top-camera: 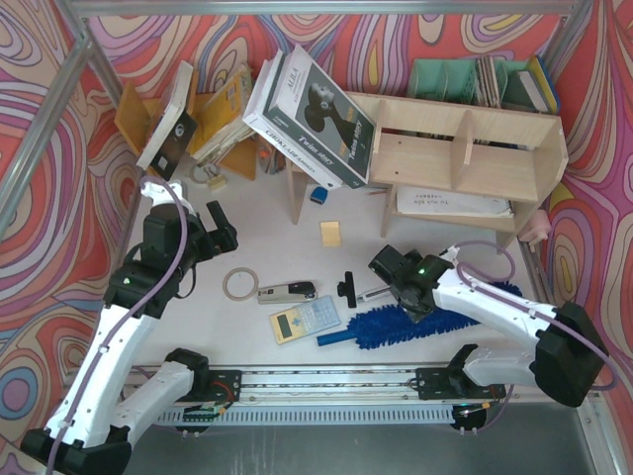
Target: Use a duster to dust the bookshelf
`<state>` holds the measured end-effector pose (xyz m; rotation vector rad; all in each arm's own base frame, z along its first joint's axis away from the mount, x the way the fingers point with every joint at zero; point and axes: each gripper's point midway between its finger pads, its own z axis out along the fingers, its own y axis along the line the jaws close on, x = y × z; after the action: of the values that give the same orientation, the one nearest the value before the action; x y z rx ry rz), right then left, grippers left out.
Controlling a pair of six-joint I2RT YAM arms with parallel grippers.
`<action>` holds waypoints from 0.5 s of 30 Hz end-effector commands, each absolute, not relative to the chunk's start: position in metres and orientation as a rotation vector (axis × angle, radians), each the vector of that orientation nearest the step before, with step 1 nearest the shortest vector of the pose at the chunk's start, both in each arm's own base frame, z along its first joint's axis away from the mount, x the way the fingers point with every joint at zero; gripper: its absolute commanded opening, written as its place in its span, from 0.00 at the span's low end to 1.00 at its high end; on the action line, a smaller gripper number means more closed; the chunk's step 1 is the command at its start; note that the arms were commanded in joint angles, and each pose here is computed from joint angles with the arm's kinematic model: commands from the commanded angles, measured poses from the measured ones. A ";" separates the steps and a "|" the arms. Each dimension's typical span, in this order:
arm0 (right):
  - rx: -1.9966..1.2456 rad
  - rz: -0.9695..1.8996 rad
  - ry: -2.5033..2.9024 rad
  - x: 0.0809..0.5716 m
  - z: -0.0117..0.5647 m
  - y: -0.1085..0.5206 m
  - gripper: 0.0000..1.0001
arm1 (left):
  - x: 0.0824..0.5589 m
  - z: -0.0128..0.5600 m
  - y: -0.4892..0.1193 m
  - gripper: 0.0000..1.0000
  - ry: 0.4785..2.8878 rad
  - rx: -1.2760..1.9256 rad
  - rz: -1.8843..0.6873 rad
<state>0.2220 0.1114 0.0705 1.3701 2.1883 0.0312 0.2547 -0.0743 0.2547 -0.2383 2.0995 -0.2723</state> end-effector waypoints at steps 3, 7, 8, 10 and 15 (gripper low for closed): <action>1.436 -0.135 2.215 0.177 0.069 0.092 0.84 | 0.250 0.256 -0.075 0.99 2.094 -0.235 -0.298; 1.471 -0.135 2.223 0.162 0.064 0.086 0.85 | 0.248 0.258 -0.074 0.98 2.088 -0.235 -0.298; 1.475 -0.141 2.222 0.159 0.064 0.084 0.84 | 0.248 0.259 -0.074 0.98 2.086 -0.236 -0.296; 1.476 -0.158 2.224 0.156 0.063 0.080 0.86 | 0.248 0.259 -0.072 0.99 2.083 -0.239 -0.290; 1.481 -0.198 2.251 0.147 0.056 0.077 0.87 | 0.248 0.258 -0.071 0.98 2.084 -0.242 -0.280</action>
<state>0.1631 0.0911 0.0631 1.4625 2.2477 -0.0983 0.2504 -0.0752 0.2611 -0.2313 2.0778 -0.2967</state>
